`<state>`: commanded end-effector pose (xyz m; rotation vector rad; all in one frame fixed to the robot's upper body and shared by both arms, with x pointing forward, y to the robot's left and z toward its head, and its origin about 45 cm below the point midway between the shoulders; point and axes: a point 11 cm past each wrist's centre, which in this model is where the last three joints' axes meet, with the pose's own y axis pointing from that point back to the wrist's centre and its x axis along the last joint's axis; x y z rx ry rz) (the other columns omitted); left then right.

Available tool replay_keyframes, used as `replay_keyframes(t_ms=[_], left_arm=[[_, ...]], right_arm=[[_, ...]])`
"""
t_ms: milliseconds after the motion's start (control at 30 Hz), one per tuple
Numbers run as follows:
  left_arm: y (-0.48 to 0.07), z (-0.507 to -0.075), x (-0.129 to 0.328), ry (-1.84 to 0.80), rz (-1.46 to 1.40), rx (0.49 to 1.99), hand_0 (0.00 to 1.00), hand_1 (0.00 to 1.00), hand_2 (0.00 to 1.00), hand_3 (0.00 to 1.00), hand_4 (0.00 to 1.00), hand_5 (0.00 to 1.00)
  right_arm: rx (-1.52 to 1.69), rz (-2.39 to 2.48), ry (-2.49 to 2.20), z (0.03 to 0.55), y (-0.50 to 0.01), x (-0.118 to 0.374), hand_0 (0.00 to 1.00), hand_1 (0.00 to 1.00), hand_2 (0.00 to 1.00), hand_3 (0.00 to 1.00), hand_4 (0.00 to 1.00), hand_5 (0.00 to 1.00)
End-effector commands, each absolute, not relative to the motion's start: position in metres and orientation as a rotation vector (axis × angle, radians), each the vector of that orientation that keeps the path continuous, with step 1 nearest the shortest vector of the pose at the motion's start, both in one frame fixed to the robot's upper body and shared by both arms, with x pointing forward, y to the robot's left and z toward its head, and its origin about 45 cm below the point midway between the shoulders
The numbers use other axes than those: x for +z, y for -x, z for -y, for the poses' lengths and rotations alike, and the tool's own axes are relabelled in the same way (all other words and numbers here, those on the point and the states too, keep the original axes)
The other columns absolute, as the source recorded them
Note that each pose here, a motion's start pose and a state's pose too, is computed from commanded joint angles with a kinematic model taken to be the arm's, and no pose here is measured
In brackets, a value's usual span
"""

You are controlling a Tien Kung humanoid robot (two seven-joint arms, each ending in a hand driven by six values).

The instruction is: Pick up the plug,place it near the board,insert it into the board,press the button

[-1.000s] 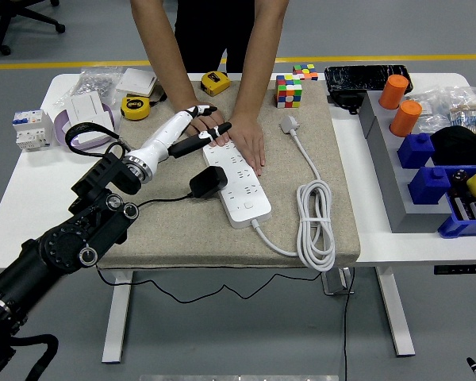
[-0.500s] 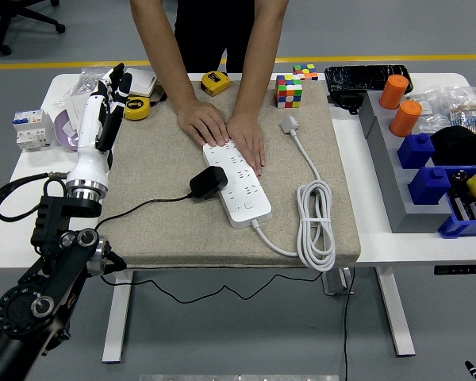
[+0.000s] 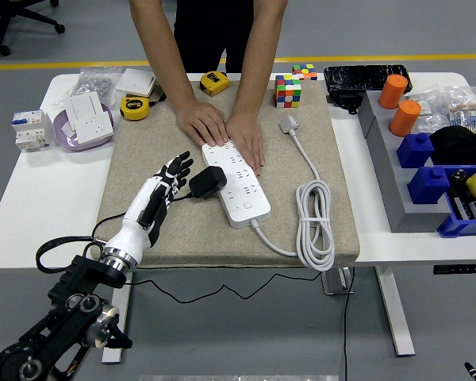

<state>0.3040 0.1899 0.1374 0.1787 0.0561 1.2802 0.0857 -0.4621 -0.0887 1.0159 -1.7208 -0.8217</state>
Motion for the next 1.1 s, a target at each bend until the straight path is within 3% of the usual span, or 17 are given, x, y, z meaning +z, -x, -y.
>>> replay_keyframes(t_ms=[500,1100], left_arm=[[-0.319,-0.182,0.139,-0.506,0.412,1.175,0.998,0.998,0.995,0.973,0.998,0.998],[-0.324,-0.181,0.128,-0.639,0.541,1.133,0.998,0.998,0.993,0.962,0.998,0.998]], right_arm=[[-0.826,1.722,-1.023,0.461,-0.087,-0.089,0.756,0.743,0.723,0.778,0.998,0.916],[-0.832,1.726,-1.016,0.461,-0.085,-0.089,0.755,0.743,0.723,0.777,0.998,0.918]])
